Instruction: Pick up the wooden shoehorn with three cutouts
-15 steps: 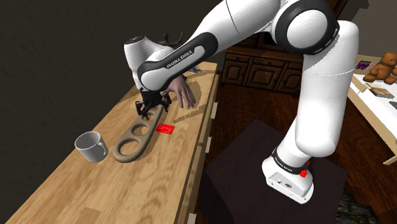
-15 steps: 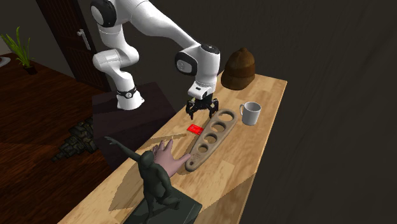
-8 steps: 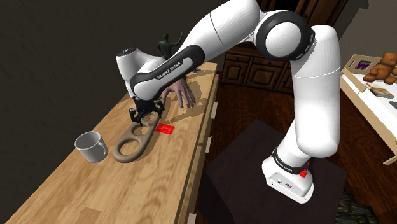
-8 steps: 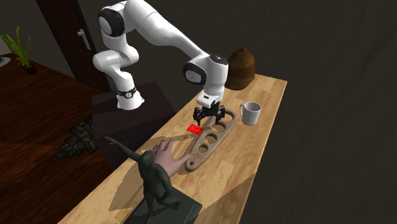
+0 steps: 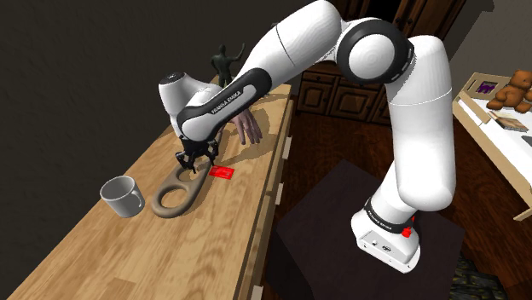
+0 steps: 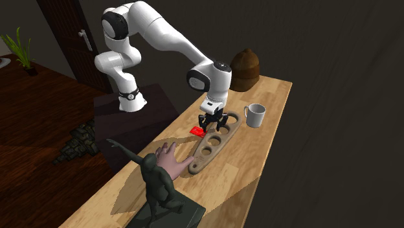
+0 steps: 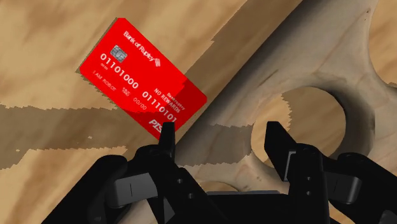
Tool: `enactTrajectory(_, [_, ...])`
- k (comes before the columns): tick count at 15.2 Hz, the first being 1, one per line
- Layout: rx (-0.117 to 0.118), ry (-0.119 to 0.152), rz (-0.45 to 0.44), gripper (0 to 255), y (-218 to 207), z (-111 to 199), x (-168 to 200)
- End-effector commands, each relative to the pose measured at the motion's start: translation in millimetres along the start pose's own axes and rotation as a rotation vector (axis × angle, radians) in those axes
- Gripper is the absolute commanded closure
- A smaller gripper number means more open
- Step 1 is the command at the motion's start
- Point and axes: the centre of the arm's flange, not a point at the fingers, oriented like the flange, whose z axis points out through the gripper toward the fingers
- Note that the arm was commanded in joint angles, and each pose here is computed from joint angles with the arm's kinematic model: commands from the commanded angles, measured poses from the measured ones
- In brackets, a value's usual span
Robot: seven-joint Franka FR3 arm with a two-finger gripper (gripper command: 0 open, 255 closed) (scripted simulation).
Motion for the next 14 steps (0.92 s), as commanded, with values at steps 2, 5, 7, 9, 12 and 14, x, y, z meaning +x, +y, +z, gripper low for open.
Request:
enactTrajectory(2, [0.0, 0.0, 0.0, 255, 0.1, 0.5, 0.1])
enactTrajectory(5, [0.0, 0.0, 0.0, 255, 0.2, 0.6, 0.1])
enactTrajectory(7, [0.0, 0.0, 0.0, 255, -0.3, 0.8, 0.7])
enactTrajectory(9, [0.0, 0.0, 0.0, 255, 0.6, -9.7, 0.2])
enactTrajectory(12, [0.0, 0.0, 0.0, 255, 1.8, -25.5, -0.5])
enactTrajectory(14, [0.0, 0.0, 0.0, 255, 2.7, -36.0, -0.9])
